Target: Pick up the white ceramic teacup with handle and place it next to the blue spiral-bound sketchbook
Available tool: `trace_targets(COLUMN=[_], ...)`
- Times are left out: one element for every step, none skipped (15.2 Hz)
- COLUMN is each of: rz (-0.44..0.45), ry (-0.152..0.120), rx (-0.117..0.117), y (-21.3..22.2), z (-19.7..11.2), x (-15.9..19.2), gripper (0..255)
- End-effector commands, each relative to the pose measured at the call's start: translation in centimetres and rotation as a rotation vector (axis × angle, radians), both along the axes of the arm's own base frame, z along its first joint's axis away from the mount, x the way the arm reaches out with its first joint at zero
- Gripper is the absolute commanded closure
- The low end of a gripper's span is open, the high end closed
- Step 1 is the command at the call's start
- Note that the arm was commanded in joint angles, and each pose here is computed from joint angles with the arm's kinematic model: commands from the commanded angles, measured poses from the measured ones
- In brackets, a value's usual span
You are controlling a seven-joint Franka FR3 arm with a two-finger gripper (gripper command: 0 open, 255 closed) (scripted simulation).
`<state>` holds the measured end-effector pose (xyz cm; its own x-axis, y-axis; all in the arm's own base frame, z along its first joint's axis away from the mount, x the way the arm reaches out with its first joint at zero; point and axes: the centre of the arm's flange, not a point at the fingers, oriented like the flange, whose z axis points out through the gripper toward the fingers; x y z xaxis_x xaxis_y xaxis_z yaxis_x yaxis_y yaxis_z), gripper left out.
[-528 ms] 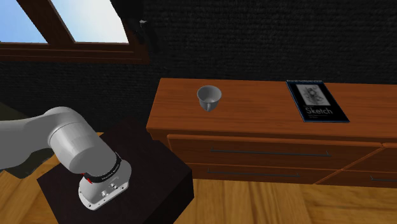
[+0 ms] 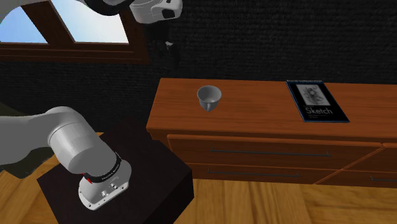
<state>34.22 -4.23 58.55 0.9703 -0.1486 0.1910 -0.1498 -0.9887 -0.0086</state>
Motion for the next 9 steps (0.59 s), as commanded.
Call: trace_targets(rz=[-0.002, -0.003, -0.004, -0.005, -0.006, -0.007, -0.008, -0.009, -0.011], ry=[-0.003, -0.003, -0.004, -0.004, -0.005, -0.005, -0.006, -0.006, -0.007], rx=[0.022, 0.034, 0.045, 0.056, 0.068, 0.079, 0.090, 0.102, 0.113], y=[-1.8, -2.7, -3.5, -4.4, -5.2, -6.1, -6.9, -7.7, -8.5], z=[-1.8, -2.7, -3.7, -4.6, -5.6, -6.6, -7.6, -8.6, -9.6], x=[1.1, 1.7, 2.3, 2.9, 3.5, 4.1, 4.7, 5.3, 5.9], gripper=[0, 0, 0, 0, 0, 0, 0, 0, 0])
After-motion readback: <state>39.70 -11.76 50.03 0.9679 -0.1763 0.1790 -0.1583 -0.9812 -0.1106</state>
